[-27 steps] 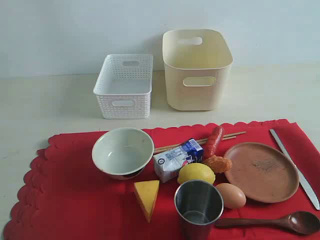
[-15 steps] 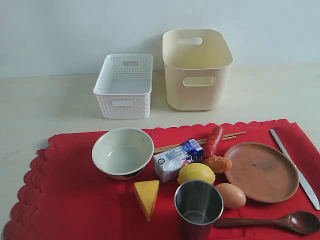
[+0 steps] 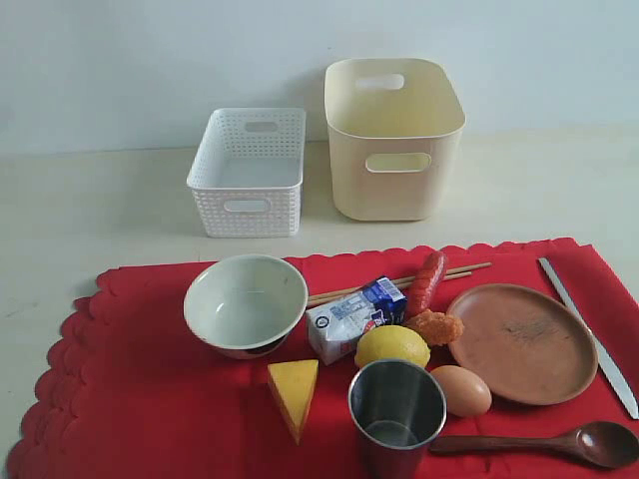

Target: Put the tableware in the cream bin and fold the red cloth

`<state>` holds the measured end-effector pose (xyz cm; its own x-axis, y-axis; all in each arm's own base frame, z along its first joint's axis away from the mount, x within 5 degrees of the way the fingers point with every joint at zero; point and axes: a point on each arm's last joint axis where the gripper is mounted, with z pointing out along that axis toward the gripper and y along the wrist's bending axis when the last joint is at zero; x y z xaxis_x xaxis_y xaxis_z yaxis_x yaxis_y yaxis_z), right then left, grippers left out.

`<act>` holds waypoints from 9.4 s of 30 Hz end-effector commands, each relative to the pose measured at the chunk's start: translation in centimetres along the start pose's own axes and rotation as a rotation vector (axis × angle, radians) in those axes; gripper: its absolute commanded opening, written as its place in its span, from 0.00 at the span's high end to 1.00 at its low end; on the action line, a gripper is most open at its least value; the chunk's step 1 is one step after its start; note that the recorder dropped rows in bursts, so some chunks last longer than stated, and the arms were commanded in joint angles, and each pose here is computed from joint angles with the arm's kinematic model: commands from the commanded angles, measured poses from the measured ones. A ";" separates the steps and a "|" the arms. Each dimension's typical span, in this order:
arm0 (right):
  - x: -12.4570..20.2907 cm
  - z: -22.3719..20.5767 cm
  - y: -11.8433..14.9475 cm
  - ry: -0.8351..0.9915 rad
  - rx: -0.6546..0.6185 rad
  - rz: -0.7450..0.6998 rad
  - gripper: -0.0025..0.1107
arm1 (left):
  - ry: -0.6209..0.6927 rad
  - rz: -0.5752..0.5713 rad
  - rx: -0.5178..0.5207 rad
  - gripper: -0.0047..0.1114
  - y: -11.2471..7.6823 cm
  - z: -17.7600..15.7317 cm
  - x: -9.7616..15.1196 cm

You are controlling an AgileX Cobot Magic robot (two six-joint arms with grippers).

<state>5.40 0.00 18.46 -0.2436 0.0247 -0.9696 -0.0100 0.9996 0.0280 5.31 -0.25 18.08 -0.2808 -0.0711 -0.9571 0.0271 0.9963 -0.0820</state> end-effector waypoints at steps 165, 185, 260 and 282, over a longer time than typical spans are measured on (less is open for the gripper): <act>-2.3 26.0 20.9 0.627 -1.129 -1.504 0.37 | -0.012 -0.007 0.001 0.49 0.0 0.0 0.0; -0.1 26.4 20.9 0.750 -1.101 -1.467 0.56 | -0.012 -0.007 0.001 0.49 0.0 0.0 0.0; -7.2 39.6 29.8 0.252 -0.487 0.082 0.98 | -0.012 -0.007 0.001 0.49 0.0 0.0 0.0; -10.6 36.8 30.0 0.342 -0.595 -0.058 0.42 | -0.012 -0.007 0.001 0.49 0.0 0.0 0.0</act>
<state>43.94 30.33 18.52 -0.5295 -0.1033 -0.8420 -0.5045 0.8363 0.2147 5.31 -0.25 18.08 -0.2808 -0.0711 -0.9571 0.0271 0.9963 -0.0820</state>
